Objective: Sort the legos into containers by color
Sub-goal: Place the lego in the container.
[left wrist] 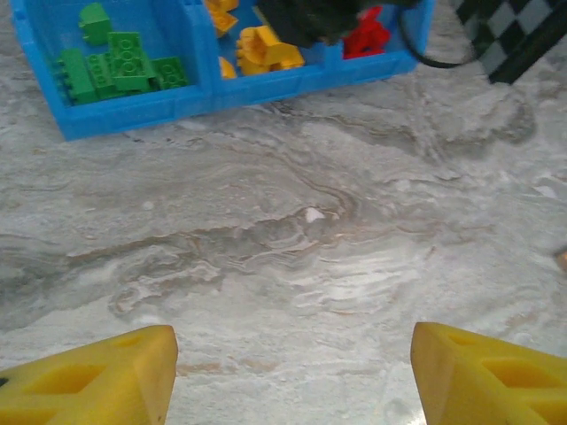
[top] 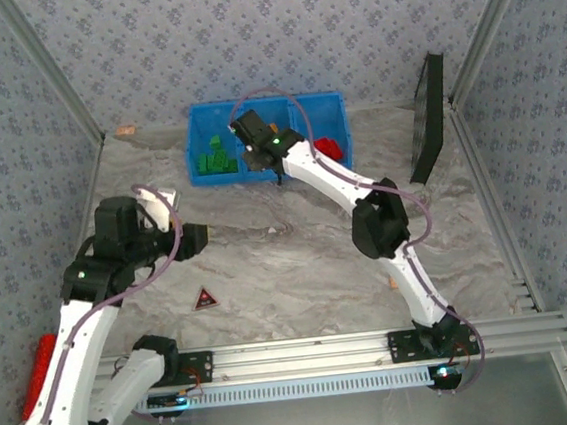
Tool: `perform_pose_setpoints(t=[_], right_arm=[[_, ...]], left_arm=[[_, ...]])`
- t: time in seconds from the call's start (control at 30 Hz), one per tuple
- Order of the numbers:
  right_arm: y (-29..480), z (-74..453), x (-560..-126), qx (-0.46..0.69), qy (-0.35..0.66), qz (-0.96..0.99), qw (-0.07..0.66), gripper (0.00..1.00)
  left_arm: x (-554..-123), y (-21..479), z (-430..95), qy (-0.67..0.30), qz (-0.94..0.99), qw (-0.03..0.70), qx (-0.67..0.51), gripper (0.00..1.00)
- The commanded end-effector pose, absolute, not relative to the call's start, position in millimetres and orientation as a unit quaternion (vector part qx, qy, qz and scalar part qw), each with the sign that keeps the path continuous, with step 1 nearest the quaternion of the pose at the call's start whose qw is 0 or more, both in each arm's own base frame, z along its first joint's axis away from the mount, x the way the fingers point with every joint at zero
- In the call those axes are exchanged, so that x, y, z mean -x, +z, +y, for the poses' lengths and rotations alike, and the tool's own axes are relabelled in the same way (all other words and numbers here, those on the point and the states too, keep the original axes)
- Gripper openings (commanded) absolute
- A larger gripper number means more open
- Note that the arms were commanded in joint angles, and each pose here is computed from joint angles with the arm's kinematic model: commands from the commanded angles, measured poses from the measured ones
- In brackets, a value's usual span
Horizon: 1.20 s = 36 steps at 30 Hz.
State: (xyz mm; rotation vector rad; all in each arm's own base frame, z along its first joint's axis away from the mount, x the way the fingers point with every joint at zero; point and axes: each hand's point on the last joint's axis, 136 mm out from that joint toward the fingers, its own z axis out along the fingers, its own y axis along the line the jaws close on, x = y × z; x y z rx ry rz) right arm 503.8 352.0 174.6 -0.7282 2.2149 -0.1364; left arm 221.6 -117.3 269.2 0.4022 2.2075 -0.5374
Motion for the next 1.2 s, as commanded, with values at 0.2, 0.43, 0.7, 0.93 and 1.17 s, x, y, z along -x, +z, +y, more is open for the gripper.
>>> perform_pose_setpoints(t=[0.2, 0.43, 0.7, 0.93, 1.17], right_arm=[[157, 327, -560, 0.280, -0.064, 0.865, 0.411, 0.32], [129, 311, -573, 0.282, -0.063, 0.873, 0.392, 0.31], [122, 316, -590, 0.291, -0.062, 0.861, 0.412, 0.33], [124, 317, -597, 0.293, -0.056, 0.856, 0.422, 0.53], [171, 323, -589, 0.297, -0.030, 0.841, 0.451, 0.67]], left_arm=[[-203, 259, -134, -0.256, 0.872, 0.372, -0.190, 0.72], [-206, 252, -138, -0.260, 0.873, 0.367, -0.187, 0.72], [-214, 248, -146, -0.266, 0.879, 0.350, -0.184, 0.73], [-215, 245, -151, -0.271, 0.871, 0.359, -0.197, 0.74], [-226, 244, -154, -0.267, 0.869, 0.368, -0.198, 0.76]])
